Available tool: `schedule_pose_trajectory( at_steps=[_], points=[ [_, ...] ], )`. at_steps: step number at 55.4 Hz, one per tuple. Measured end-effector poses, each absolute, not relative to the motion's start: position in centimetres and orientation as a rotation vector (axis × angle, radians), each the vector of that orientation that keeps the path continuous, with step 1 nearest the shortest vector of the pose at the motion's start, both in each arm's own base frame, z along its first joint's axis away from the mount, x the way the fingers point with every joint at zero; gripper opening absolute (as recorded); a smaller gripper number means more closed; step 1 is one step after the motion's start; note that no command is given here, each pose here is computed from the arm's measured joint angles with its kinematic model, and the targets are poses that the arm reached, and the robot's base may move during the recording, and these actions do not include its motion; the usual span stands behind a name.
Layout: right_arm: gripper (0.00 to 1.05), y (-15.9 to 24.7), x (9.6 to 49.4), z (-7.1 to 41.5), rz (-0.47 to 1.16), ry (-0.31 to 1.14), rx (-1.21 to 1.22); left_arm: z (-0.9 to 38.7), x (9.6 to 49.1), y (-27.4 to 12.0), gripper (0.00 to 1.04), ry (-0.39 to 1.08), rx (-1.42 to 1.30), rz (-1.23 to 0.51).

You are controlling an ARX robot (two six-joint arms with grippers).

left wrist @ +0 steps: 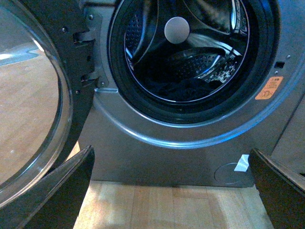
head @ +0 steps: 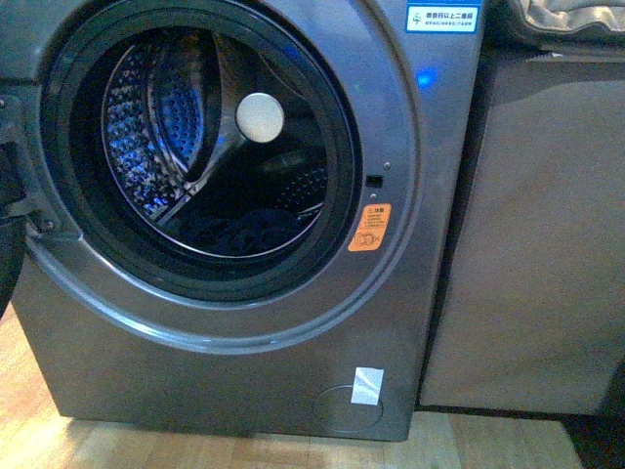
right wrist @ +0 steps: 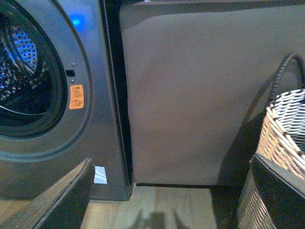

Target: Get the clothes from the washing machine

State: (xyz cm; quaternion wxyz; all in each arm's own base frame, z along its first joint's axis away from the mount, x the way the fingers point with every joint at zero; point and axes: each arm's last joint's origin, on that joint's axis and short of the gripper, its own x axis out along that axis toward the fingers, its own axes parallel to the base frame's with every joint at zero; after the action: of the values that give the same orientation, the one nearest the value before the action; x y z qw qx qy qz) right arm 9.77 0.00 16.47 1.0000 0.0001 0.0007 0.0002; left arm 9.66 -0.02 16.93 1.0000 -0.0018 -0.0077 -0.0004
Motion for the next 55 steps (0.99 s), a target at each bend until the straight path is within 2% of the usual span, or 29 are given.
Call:
schedule_pose_trajectory(
  at_steps=[16, 24, 31, 37, 42, 55],
  points=[
    [0.97, 0.0, 9.8, 16.5, 0.001, 0.001, 0.000, 16.9, 9.7, 0.0, 0.98, -0.012, -0.008, -0.008],
    [0.97, 0.0, 9.8, 16.5, 0.002, 0.001, 0.000, 16.5, 10.7, 0.2, 0.98, 0.209, -0.240, -0.201],
    [0.97, 0.0, 9.8, 16.5, 0.002, 0.001, 0.000, 17.9, 12.6, -0.1, 0.98, 0.213, -0.296, -0.240],
    [0.97, 0.0, 9.8, 16.5, 0.001, 0.001, 0.000, 19.9, 15.2, -0.9, 0.98, 0.170, -0.280, -0.274],
    [0.97, 0.0, 9.8, 16.5, 0.001, 0.001, 0.000, 21.4, 19.4, -2.3, 0.98, 0.160, -0.249, -0.318],
    [0.97, 0.0, 9.8, 16.5, 0.001, 0.001, 0.000, 22.1, 27.9, -4.6, 0.98, 0.204, -0.205, -0.335]
  ],
)
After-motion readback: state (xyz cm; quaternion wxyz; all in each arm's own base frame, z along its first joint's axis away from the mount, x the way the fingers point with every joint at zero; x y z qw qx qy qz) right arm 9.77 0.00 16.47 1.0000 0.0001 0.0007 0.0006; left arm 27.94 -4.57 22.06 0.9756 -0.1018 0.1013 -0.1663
